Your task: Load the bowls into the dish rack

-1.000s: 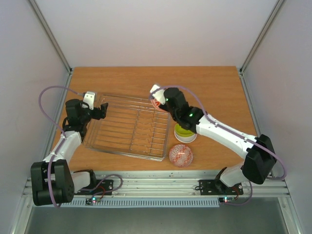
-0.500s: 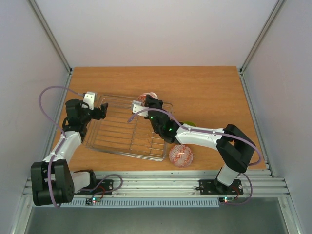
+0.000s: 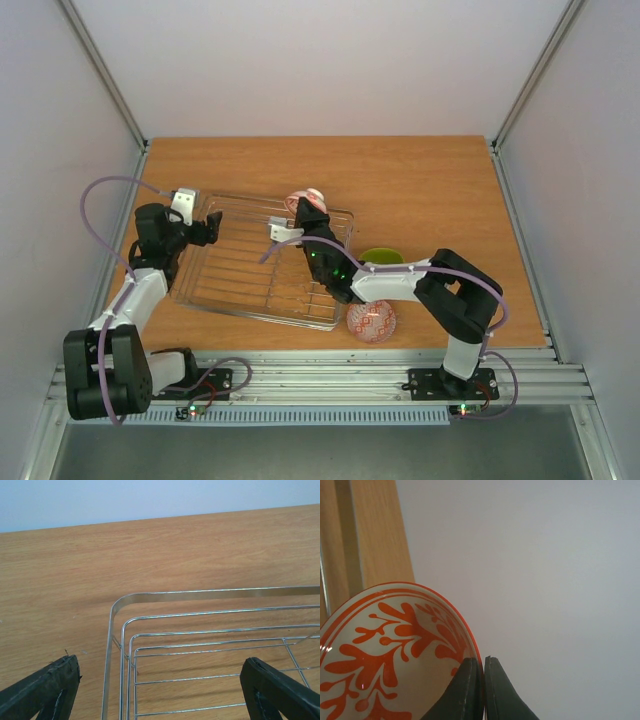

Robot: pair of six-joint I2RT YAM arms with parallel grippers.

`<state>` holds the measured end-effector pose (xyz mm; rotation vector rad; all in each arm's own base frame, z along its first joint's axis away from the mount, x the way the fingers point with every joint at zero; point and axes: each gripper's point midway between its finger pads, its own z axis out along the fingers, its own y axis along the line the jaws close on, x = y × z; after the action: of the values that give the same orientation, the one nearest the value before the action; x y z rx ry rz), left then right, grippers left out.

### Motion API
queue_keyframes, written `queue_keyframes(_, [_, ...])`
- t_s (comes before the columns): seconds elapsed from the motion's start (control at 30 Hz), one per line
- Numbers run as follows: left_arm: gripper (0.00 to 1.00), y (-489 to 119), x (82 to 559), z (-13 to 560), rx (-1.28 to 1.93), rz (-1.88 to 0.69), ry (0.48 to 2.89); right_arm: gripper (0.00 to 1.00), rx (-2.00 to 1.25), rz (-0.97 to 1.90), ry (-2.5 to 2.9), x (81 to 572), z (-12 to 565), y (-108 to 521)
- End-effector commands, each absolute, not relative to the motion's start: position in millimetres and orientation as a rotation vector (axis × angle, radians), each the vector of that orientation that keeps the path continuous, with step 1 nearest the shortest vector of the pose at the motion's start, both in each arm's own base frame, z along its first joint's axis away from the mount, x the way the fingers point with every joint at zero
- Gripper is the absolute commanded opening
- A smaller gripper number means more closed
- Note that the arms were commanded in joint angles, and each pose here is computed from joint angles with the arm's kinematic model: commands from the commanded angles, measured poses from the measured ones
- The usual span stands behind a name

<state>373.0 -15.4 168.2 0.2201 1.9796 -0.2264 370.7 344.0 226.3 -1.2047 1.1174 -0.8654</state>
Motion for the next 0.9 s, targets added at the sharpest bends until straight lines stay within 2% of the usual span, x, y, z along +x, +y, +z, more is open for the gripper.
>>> queue_keyframes(0.0, [0.88, -16, 375, 166, 0.232, -0.223, 1.967, 0.01, -1.064, -0.885, 1.062, 364, 260, 337])
queue_keyframes(0.87, [0.89, -13, 377, 163, 0.212, -0.224, 1.986, 0.01, -1.117, -0.95, 0.962, 350, 203, 348])
